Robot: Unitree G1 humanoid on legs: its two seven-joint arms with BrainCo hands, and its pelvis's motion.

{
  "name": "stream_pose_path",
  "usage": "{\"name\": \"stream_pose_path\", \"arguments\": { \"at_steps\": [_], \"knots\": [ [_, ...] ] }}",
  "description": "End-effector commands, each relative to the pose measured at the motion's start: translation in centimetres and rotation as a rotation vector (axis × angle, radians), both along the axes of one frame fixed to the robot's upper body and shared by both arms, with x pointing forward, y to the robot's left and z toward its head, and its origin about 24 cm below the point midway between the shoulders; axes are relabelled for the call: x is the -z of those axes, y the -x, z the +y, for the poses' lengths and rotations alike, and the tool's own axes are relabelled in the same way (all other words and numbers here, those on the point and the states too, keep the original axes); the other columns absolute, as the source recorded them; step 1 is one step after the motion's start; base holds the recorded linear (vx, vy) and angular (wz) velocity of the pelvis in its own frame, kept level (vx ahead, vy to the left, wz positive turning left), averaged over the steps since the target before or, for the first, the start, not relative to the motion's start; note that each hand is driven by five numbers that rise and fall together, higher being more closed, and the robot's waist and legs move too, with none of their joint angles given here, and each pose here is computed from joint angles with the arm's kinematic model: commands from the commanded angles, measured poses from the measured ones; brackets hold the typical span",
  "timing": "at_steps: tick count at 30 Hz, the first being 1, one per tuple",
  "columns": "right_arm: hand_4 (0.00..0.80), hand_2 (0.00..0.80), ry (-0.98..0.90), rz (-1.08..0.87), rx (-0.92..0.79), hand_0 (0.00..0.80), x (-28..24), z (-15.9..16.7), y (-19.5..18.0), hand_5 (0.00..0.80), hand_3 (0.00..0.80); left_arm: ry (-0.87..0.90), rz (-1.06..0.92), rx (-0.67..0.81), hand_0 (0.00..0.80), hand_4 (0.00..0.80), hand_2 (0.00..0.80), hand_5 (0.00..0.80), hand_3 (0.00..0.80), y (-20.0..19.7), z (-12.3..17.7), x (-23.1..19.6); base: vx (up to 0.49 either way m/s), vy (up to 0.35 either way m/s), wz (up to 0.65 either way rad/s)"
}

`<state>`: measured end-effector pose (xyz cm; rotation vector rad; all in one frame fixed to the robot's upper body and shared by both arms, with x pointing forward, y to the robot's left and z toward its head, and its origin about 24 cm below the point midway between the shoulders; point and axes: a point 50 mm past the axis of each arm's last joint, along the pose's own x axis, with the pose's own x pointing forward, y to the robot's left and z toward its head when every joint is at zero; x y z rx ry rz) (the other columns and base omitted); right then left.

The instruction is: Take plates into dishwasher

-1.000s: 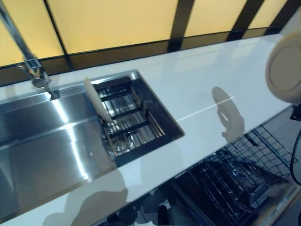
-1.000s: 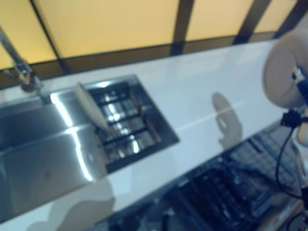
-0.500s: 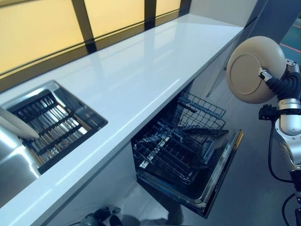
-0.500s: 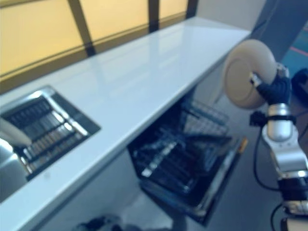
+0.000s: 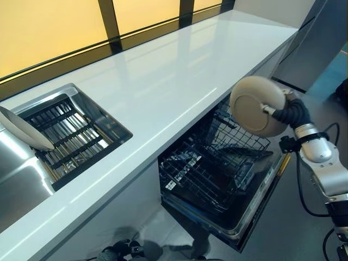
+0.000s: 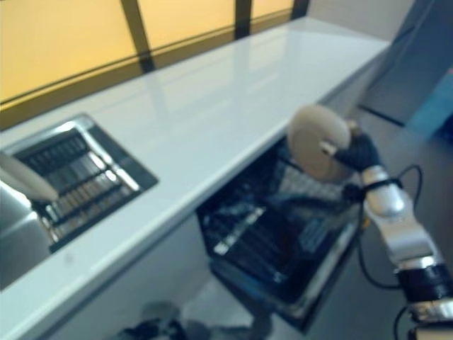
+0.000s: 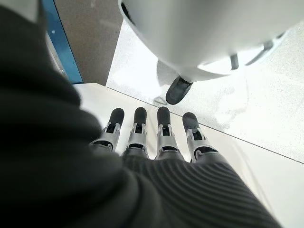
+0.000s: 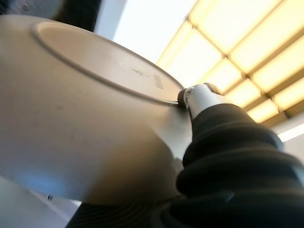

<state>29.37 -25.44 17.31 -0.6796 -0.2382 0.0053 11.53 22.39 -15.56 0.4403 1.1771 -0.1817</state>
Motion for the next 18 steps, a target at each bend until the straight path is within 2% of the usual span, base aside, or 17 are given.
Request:
{"name": "stream_pose_path", "arguments": {
  "at_steps": [1,18],
  "knots": [
    [0.8,0.8,0.059,-0.082,-0.08,0.8,-1.0,1.8,0.4,0.8,0.8,-0.038,-0.071,0.041,0.0,0.0,0.0,0.0,0.0,-2.7,0.7,-1.0,-0.06,0.0,0.1],
    [0.8,0.8,0.086,0.092,-0.084,0.8,5.2,2.9,1.5,0.8,0.8,-0.033,-0.101,0.039,0.0,0.0,0.0,0.0,0.0,-3.4,0.5,-1.3,-0.012,0.0,0.02]
  ]
}}
